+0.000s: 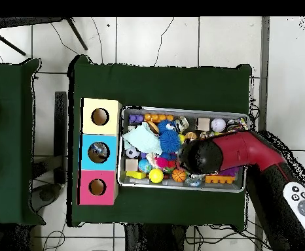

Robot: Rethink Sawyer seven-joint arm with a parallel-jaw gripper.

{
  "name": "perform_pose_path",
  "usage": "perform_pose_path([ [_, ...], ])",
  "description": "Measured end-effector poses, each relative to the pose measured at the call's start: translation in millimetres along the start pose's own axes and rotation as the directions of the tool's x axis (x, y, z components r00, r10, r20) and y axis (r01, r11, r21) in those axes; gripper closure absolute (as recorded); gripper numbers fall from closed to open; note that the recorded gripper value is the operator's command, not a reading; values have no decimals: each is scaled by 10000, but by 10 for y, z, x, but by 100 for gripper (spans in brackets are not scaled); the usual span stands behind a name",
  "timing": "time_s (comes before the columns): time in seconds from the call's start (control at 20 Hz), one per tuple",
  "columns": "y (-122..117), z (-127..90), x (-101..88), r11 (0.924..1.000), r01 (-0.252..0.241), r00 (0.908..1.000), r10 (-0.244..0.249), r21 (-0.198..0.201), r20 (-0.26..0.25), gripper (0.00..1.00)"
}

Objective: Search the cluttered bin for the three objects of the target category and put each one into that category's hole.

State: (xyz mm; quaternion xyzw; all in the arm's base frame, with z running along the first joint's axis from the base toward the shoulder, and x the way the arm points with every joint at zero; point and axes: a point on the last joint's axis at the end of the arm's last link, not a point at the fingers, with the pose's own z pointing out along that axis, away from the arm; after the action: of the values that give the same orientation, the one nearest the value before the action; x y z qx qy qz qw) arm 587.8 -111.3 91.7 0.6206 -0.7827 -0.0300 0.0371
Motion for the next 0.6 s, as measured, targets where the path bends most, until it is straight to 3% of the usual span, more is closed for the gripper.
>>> perform_pose_path([
  [0.3,-159,59,313,9980,237,9950,-178,592,-982,0],
  [0.6,-183,118,574,9972,208,9872,-92,713,-1590,0],
])
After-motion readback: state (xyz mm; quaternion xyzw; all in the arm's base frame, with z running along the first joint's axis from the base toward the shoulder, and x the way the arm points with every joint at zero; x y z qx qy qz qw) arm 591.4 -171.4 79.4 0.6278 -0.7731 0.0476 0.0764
